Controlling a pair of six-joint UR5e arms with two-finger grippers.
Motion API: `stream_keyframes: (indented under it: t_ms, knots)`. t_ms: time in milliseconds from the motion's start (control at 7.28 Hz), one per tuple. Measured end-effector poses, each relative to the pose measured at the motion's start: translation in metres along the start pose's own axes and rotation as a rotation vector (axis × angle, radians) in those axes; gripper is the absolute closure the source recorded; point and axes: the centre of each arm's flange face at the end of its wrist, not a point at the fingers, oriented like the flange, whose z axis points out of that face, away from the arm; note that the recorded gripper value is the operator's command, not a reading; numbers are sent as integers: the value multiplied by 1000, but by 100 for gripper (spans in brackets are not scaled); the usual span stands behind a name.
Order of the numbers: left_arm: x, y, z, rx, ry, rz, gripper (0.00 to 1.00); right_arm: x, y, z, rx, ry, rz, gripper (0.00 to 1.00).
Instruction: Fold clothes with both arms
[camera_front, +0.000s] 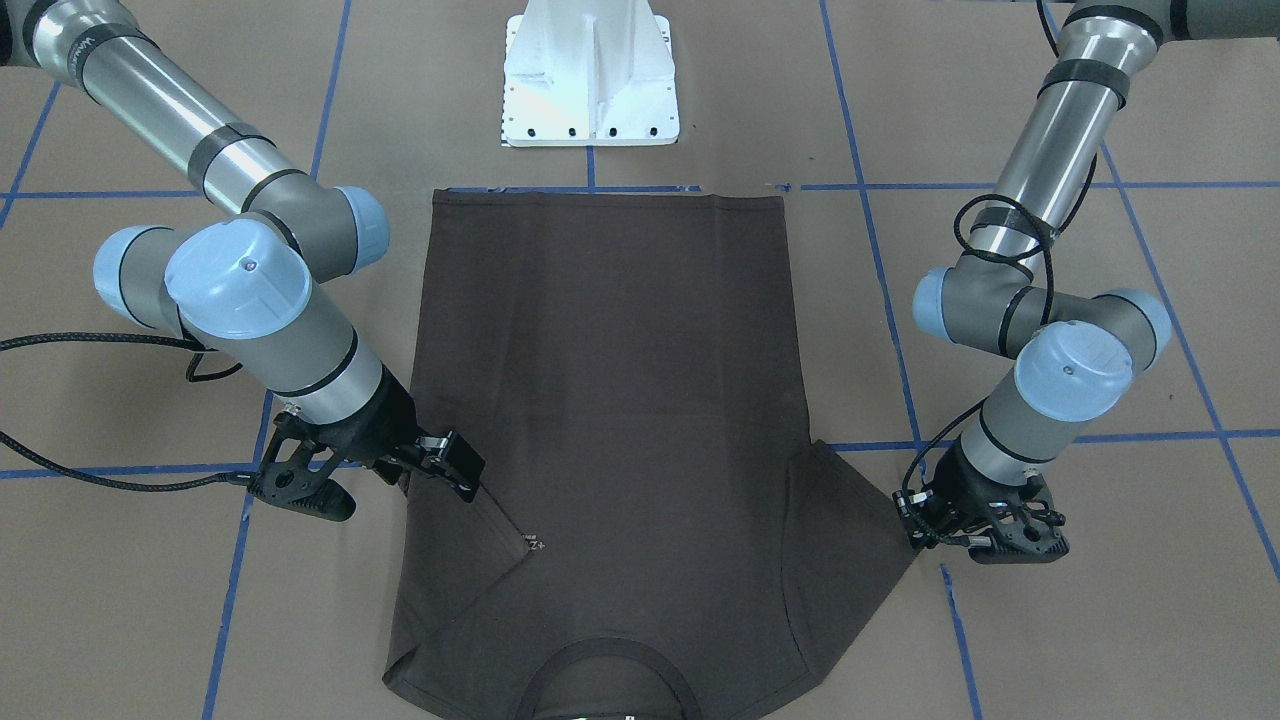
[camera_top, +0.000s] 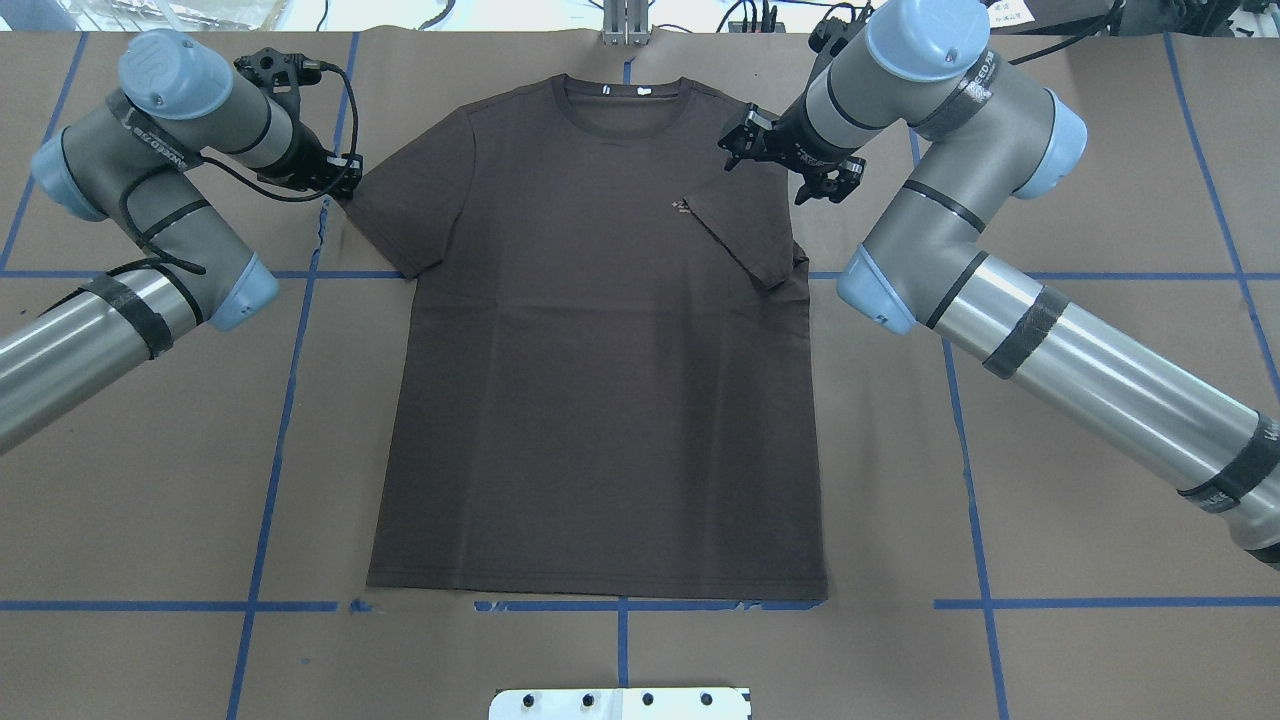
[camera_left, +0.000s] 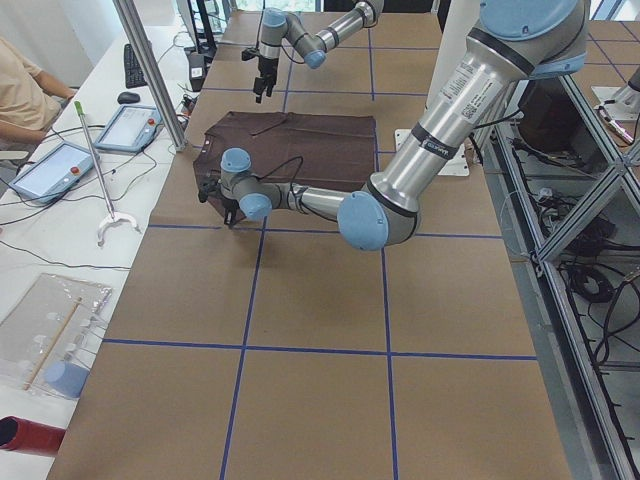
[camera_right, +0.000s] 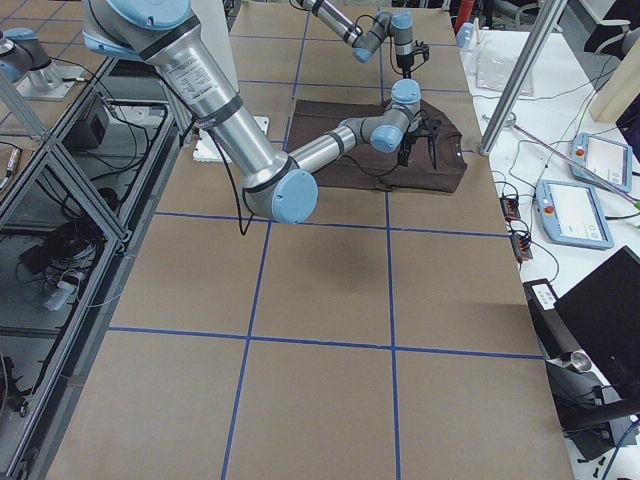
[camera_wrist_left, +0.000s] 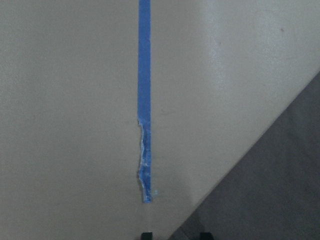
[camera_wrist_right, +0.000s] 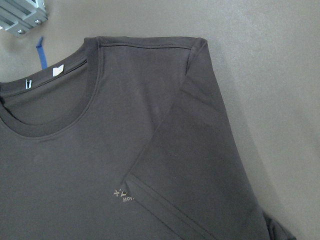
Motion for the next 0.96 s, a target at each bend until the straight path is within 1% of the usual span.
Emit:
stream_keyframes:
  t_ms: [412, 549, 687, 962]
  knots:
    - [18, -7, -8, 4, 20, 2, 100, 0, 0, 1, 0, 1, 0, 0]
    - [15, -6, -7, 3, 17, 2, 56, 1, 0, 1, 0, 2, 1, 0]
    - [8, -3, -4, 2, 11, 1, 46, 2, 0, 1, 1, 3, 1, 0]
    - [4, -2, -3, 1, 6, -4, 44, 3, -1, 3, 0, 6, 1, 0]
